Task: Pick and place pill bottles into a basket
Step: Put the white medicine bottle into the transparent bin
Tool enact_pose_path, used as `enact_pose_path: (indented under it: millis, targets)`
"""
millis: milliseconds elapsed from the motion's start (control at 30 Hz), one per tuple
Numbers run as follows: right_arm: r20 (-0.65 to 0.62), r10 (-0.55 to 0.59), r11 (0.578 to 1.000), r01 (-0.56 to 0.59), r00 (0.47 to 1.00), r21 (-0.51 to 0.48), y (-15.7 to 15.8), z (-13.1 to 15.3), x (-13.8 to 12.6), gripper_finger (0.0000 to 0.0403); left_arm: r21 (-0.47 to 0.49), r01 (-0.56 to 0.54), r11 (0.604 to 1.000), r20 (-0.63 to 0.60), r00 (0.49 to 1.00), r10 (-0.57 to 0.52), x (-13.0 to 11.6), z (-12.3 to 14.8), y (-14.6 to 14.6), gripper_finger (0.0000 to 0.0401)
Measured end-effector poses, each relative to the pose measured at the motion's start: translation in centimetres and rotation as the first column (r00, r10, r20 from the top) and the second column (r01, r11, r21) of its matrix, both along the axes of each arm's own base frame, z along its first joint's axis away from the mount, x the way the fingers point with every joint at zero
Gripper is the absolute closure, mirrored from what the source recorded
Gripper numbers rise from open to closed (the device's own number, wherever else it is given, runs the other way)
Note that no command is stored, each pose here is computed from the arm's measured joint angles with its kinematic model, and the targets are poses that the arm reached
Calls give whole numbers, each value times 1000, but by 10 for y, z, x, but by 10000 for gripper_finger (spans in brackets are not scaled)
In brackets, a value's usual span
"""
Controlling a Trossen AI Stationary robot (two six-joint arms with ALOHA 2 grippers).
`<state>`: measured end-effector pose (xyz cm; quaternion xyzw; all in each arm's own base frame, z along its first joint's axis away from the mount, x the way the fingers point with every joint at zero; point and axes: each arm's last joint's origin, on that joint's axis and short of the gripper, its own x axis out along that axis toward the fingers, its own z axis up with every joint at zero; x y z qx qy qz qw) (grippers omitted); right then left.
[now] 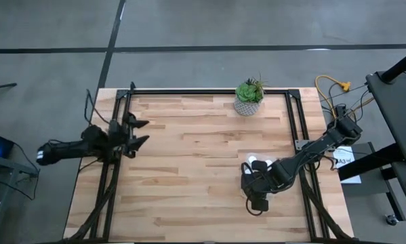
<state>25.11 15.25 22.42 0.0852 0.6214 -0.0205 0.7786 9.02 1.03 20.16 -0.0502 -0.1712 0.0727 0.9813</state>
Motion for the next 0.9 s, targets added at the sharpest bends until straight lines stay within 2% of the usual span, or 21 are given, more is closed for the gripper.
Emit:
enact_pose_path:
  millis: [67, 133, 267, 400, 567, 900]
  targets:
    - [-3, 0, 1000, 0, 1000, -3, 0, -3, -1, 261, -19, 19, 1000, -91, 996, -21, 5, -7, 0, 114]
    - [9, -1, 1000, 1, 1000, 2, 0, -6, -1, 261, -21, 39, 999, -103, 994, -41, 7, -3, -1, 114]
    - [17, -5, 1000, 4, 1000, 16, -1, -15, -2, 261, -26, 121, 992, -215, 969, -124, 14, -19, -3, 114]
    - [5, -6, 1000, 6, 1000, 9, -2, -23, -4, 261, -22, 122, 992, -194, 973, -124, 14, -21, -3, 114]
    - [-6, 0, 1000, 0, 1000, 1, -4, -27, -6, 261, 42, 131, 991, -161, 979, -123, 12, -17, -3, 114]
    - [3, 8, 1000, -8, 1000, -4, -9, -33, -5, 261, 38, 132, 991, -184, 975, -123, 13, -19, -3, 114]
